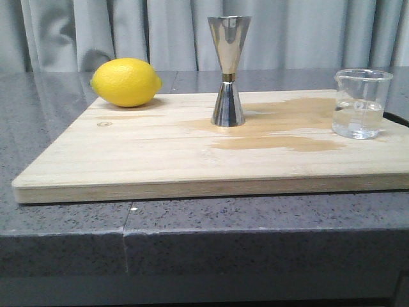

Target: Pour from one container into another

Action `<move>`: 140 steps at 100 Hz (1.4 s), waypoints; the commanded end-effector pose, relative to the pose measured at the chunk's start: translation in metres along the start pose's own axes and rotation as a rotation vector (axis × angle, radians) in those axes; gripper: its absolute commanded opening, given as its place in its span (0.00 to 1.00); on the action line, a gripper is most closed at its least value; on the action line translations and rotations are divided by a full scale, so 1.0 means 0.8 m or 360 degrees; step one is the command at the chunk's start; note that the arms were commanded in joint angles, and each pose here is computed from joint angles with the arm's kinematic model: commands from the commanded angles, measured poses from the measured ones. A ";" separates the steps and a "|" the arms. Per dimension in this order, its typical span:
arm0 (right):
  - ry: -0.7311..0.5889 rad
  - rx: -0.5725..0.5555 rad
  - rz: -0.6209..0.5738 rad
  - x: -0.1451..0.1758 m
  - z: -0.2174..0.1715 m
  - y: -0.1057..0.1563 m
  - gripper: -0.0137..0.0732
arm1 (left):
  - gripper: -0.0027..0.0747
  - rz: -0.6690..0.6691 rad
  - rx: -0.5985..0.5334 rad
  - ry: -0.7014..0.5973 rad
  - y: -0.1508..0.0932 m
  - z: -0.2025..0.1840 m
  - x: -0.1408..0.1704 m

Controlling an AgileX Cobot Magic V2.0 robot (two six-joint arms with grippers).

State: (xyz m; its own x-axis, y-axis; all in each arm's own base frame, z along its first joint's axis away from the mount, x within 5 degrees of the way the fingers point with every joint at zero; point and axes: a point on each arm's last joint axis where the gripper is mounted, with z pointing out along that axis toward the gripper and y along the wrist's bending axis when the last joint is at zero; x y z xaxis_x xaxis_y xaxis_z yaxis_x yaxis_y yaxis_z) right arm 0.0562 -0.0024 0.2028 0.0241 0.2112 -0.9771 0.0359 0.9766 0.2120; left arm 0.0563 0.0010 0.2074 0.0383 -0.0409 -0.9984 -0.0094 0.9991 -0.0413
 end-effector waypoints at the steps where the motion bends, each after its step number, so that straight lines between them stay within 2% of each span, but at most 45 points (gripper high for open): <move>1: -0.0120 -0.0024 -0.0022 0.000 -0.001 0.000 0.07 | 0.01 -0.0012 0.0030 -0.0108 -0.002 -0.001 0.004; 62: -0.0166 -0.0036 -0.0017 -0.003 -0.001 0.001 0.07 | 0.01 -0.0042 0.0043 -0.0155 -0.002 -0.002 0.001; 74: -0.0342 -0.0079 0.0067 -0.016 -0.003 0.003 0.07 | 0.01 -0.0341 0.0076 -0.0338 -0.002 -0.004 -0.013; 86: -0.0571 -0.0116 0.0214 -0.032 -0.008 0.004 0.07 | 0.01 -0.1023 0.0122 -0.0570 0.005 -0.008 -0.029; 91: -0.0683 -0.0149 0.0278 -0.039 -0.011 0.004 0.07 | 0.01 -0.1241 0.0168 -0.0683 0.008 -0.012 -0.037; 100: -0.0886 -0.0260 0.0502 -0.054 -0.019 0.006 0.07 | 0.01 -0.1407 0.0272 -0.0842 0.008 -0.017 -0.049; 105: -0.0951 -0.0319 0.0601 -0.062 -0.023 0.008 0.07 | 0.01 -0.1385 0.0331 -0.0884 0.006 -0.020 -0.056; 109: -0.0939 -0.0336 0.0610 -0.068 -0.024 0.010 0.07 | 0.01 -0.1331 0.0390 -0.0874 0.001 -0.022 -0.063; 115: -0.0851 -0.0327 0.0526 -0.081 -0.024 0.017 0.07 | 0.01 -0.1217 0.0487 -0.0799 -0.010 -0.023 -0.077; 127: -0.0469 -0.0164 0.0386 -0.111 -0.026 0.024 0.07 | 0.01 -0.0894 0.0685 -0.0638 -0.032 -0.023 -0.110; 140: -0.0304 -0.0020 0.0086 -0.154 -0.020 0.030 0.07 | 0.01 -0.0620 0.0906 -0.0394 -0.056 -0.003 -0.141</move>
State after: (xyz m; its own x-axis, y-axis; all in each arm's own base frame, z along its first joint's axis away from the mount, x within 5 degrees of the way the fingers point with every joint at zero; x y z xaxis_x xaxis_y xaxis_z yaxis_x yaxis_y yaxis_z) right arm 0.0362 -0.0023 0.2968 0.2378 0.3892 -0.8899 -0.0515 0.9200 0.3886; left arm 0.0430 -0.0239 0.2960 0.2266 -0.5618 -0.7956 0.4715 0.7780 -0.4152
